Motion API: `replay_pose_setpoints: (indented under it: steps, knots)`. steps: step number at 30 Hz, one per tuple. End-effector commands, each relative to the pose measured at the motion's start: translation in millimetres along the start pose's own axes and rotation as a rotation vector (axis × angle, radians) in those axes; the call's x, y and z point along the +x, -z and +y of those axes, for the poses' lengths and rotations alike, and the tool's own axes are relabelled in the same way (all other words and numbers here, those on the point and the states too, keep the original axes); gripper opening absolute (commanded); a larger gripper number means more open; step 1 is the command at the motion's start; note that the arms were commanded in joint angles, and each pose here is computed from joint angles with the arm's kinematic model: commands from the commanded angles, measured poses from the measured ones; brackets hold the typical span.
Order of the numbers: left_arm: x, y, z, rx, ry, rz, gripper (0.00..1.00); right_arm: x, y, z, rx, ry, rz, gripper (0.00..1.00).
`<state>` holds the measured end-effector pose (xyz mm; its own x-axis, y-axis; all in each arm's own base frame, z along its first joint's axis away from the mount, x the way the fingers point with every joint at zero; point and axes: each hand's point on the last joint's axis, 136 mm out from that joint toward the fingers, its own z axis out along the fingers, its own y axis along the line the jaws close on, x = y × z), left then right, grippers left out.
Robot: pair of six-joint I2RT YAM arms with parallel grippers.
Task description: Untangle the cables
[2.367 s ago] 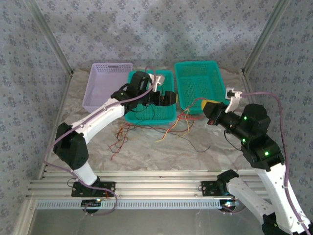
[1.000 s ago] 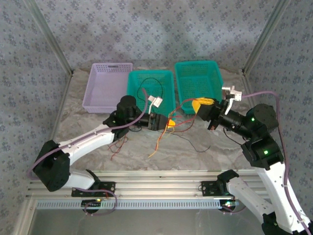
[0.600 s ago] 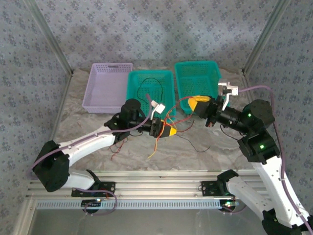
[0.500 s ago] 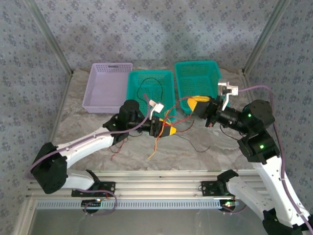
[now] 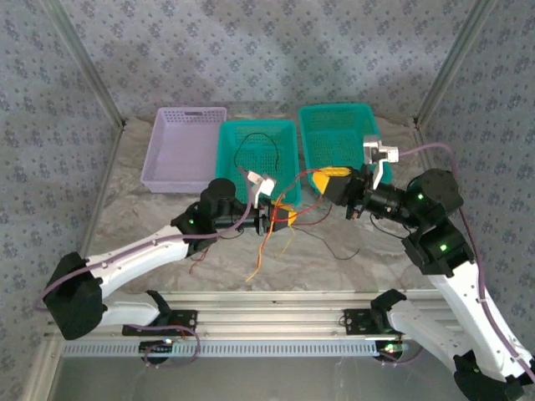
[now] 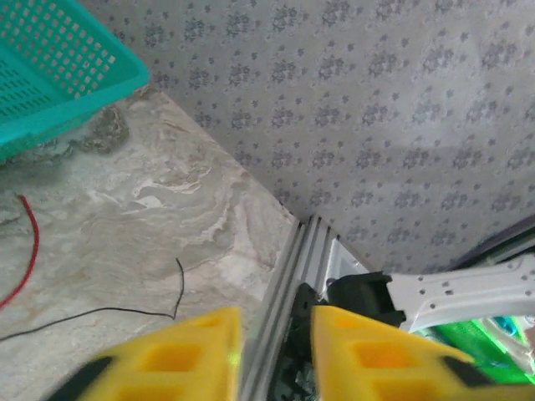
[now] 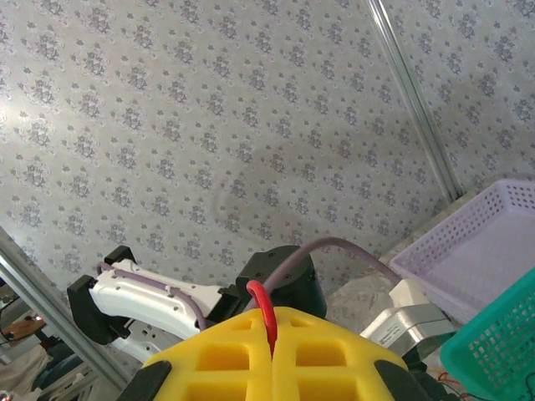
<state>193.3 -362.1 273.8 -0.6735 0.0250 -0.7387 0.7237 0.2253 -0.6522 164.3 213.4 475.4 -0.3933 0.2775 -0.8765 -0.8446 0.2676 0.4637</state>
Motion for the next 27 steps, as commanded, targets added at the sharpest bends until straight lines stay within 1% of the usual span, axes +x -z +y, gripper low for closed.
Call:
replay_pose_setpoints:
  steps: [1,4,6,10,12,16,18,20,24,27]
  knots:
    - [-12.1,10.6,-8.5,-0.017,-0.057,-0.058,0.01,-16.2,6.4,14.5,-0.012,0.03,-0.053,0.0]
    - [-11.8,18.6,-7.8,-0.044,-0.075,-0.057,0.0,-20.5,16.8,-6.5,0.136,0.029,-0.109,0.0]
    - [-11.8,27.1,-6.8,-0.076,-0.088,-0.045,0.0,-24.1,32.1,-29.5,0.292,0.032,-0.171,0.0]
    - [-16.1,55.6,14.1,-0.237,-0.086,-0.023,0.0,-22.8,65.6,-67.2,0.548,0.032,-0.256,0.0]
    - [-22.1,77.3,26.6,-0.319,-0.066,-0.03,0.0,-21.2,85.4,-85.7,0.684,0.031,-0.294,0.0]
    - [-44.2,126.2,43.3,-0.456,-0.036,-0.115,0.0,-19.4,122.0,-110.7,0.903,0.035,-0.36,0.0]
    - [-58.6,151.1,45.2,-0.513,-0.041,-0.172,0.0,-21.4,136.1,-117.5,0.985,0.052,-0.388,0.0]
    - [-72.7,170.9,43.4,-0.553,-0.054,-0.227,0.0,-24.9,142.9,-121.2,1.03,0.068,-0.406,0.0]
    - [-98.8,203.6,39.0,-0.659,-0.112,-0.312,0.0,-31.7,156.9,-134.1,1.164,0.085,-0.414,0.0]
    - [-116.6,225.7,29.1,-0.731,-0.171,-0.392,0.0,-34.6,171.8,-142.7,1.263,0.088,-0.447,0.0]
